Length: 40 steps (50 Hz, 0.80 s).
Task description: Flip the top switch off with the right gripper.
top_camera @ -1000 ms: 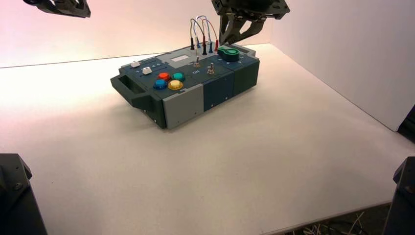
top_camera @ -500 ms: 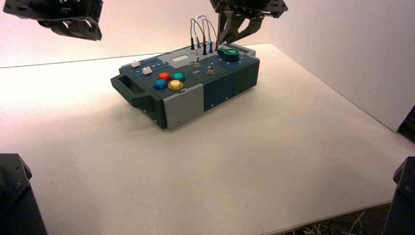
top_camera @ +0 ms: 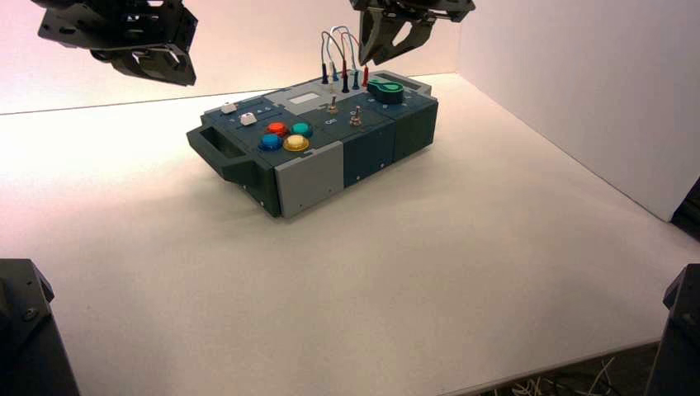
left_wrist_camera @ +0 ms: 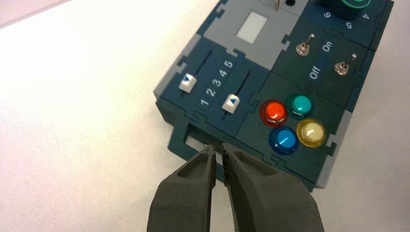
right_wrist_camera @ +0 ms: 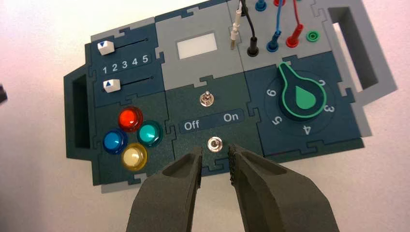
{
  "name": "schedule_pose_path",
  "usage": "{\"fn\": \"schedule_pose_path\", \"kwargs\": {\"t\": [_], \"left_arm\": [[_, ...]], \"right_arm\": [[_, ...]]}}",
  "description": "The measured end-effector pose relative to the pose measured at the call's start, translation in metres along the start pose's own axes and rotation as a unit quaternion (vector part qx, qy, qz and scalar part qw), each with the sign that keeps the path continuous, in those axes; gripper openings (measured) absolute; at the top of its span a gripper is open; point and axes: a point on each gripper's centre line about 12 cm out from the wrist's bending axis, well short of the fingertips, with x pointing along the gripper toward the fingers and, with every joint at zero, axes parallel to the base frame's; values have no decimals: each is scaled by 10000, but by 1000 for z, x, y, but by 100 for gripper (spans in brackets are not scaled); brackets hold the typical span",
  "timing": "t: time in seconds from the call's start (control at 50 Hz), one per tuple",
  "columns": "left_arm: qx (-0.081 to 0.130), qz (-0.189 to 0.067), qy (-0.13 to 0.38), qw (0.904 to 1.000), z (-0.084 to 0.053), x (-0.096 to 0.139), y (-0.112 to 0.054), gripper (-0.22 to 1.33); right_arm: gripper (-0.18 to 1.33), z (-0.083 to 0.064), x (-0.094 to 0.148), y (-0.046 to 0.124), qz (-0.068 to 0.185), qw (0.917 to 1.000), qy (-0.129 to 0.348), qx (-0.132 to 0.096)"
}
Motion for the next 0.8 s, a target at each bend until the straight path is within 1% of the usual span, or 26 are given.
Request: {"fn": "schedule_pose_path", "kwargs": {"t": [0.04,0.06,0.08,0.16,0.2,0.22,0.34,0.44,0.8], "left_arm": [[-8,-1,23,10000,-1,0,0,14],[-13,-11,115,9999,-5,2,0,10],[-7,-17,130,9999,-6,2,-1,10],[-10,-17,214,9998,-10,4,-1,-4],[-5,-14,260,9997,-11,6,0,-16],[-13,-15,275,9996,-11,6,0,-18],[-17,-12,383,9993,-13,11,0,-17],[-30,-9,490,9988,-11,18,0,-18],[-33,50,831,9965,-2,58,3,-17]], "right_arm": [[65,0,1,0,3,10000,9,-6],[65,-1,4,0,-1,10000,54,5],[65,-1,5,-1,-8,10000,68,4],[65,0,10,-1,-9,9999,114,22],[65,2,13,0,-4,9999,138,15],[65,2,15,0,-6,9999,153,9],[64,5,21,1,0,9998,200,3],[56,9,24,3,16,9998,210,-28],[55,11,25,3,3,9998,196,-88]]}}
